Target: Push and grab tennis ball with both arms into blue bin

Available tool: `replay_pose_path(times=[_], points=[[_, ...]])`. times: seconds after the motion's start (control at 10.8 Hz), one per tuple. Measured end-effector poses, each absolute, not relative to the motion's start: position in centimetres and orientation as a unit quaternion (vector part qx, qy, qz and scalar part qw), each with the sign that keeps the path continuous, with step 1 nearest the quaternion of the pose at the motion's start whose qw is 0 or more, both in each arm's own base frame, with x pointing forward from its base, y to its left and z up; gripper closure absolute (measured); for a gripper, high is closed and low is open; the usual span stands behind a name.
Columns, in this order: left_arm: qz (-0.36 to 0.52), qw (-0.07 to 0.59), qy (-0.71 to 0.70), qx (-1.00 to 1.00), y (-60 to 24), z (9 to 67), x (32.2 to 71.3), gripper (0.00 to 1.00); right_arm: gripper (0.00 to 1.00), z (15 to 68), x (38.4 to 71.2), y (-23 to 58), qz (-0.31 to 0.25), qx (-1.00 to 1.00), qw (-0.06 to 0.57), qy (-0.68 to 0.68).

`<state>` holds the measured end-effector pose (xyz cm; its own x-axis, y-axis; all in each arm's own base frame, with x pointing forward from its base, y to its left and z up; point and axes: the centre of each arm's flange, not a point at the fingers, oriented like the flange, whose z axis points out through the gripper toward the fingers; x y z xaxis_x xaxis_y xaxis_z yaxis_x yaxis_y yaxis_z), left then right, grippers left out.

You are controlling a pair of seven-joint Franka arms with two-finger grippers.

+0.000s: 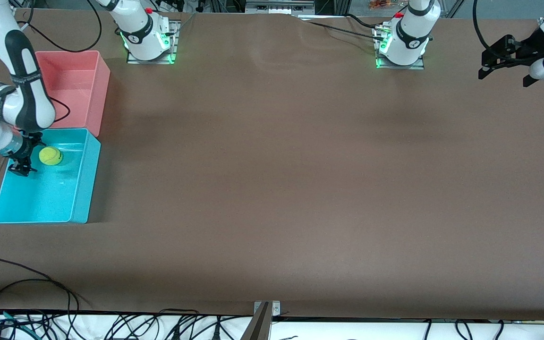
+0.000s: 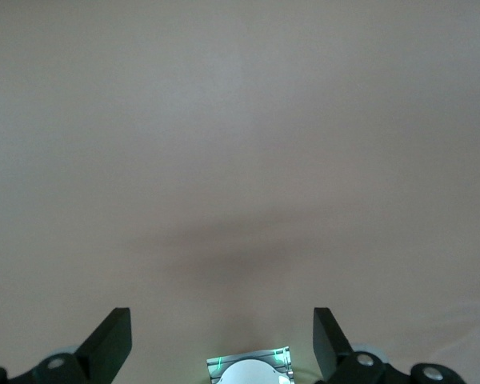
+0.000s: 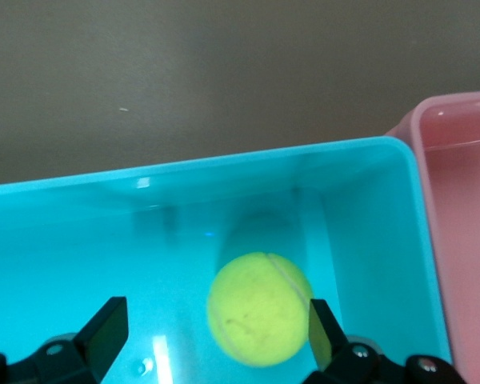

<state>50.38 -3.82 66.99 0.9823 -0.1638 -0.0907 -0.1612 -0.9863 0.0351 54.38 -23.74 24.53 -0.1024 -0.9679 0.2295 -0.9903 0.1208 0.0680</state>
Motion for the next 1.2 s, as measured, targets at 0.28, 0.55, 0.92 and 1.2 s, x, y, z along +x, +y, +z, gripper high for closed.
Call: replay_pose_path(times=[0.28,0.55,0.92,1.2], points=[[-0.049,0.012,-0.09,0.995,-4.9,67.0,50.2,0.0,0.0,31.3,58.1,-23.3,0.023,0.657,0.128,-0.743],[-0.052,0.012,-0.09,0.994,-4.9,66.9,50.2,0.0,0.0,34.3,59.6,-22.8,0.023,0.672,0.127,-0.73],[-0.053,0.012,-0.093,0.994,-5.3,66.9,50.1,0.0,0.0,38.2,61.8,-21.1,0.028,0.724,0.123,-0.679],[-0.055,0.012,-0.093,0.994,-5.3,66.9,50.0,0.0,0.0,40.1,62.6,-18.8,0.019,0.766,0.126,-0.63]])
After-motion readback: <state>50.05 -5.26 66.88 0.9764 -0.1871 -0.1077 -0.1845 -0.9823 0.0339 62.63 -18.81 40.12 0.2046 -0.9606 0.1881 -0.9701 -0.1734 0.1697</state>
